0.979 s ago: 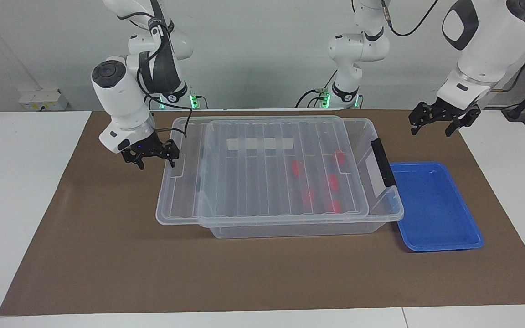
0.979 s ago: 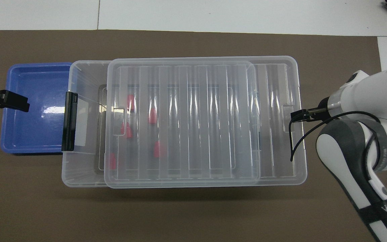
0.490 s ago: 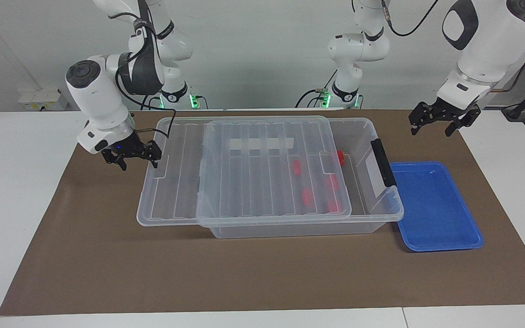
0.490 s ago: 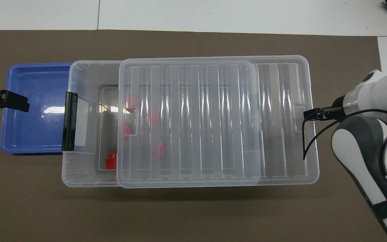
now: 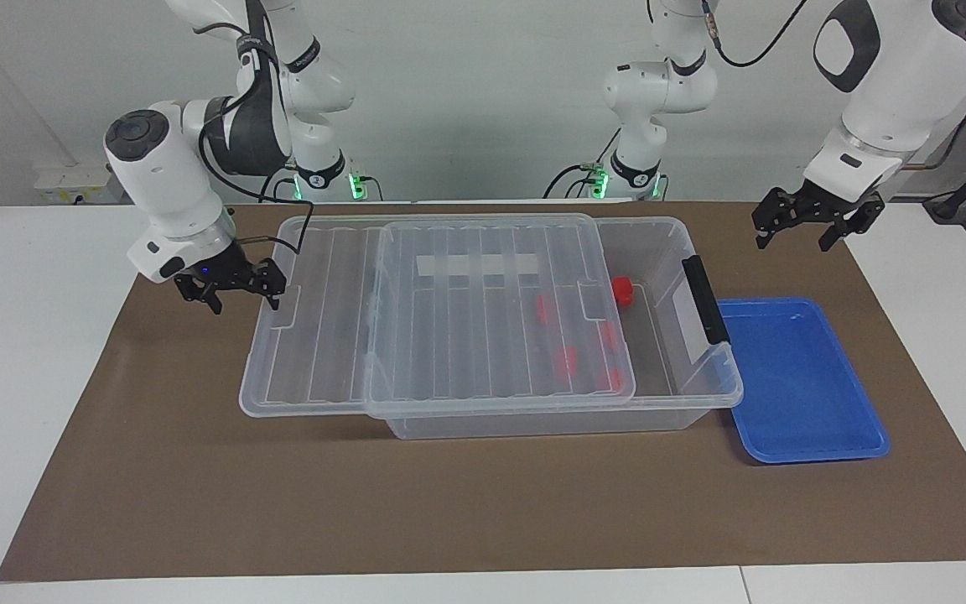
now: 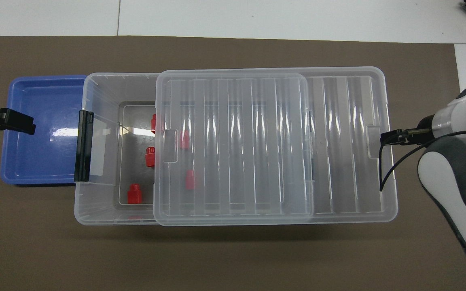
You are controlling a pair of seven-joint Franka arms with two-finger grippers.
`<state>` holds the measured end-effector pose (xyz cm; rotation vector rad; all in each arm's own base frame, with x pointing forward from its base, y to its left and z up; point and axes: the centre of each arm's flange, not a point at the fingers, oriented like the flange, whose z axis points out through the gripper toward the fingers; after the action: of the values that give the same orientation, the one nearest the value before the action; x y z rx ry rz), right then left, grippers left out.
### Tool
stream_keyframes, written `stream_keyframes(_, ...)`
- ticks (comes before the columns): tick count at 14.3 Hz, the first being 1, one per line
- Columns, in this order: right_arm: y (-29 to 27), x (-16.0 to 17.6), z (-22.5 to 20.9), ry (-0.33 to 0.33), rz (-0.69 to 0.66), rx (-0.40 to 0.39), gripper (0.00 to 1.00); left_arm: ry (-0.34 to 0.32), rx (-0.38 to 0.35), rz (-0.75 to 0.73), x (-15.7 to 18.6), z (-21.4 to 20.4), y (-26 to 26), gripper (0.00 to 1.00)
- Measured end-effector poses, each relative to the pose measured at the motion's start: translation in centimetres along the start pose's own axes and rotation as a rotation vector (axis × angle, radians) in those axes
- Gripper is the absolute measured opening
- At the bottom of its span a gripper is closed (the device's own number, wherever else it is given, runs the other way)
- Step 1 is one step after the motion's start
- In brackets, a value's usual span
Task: Place red block in blue tray from box
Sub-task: 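Slide the clear lid toward the right gripper to open the box, then reach the left gripper into the open box toward a red block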
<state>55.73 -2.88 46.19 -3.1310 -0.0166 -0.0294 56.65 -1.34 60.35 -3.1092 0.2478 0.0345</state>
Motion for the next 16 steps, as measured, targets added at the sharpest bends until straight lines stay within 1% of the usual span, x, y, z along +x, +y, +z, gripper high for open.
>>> stream_keyframes(5,1.8,-0.4,-0.4,-0.008,0.033,0.0,1.0,0.012,0.001,0.026,0.0,-0.7,2.4,1.0)
stream_keyframes(10,2.3,-0.5,-0.7,-0.011,0.041,0.0,1.0,0.034,0.0,-0.081,0.3,-1.1,7.6,1.0)
stream_keyframes(14,2.3,-0.5,-1.2,-0.006,0.042,-0.001,1.0,0.04,-0.001,-0.104,0.4,-1.1,8.5,1.0)
stream_keyframes(16,2.2,-0.6,-2.3,-0.003,0.04,-0.001,1.0,0.07,-0.005,-0.144,0.7,-0.6,8.8,1.0)
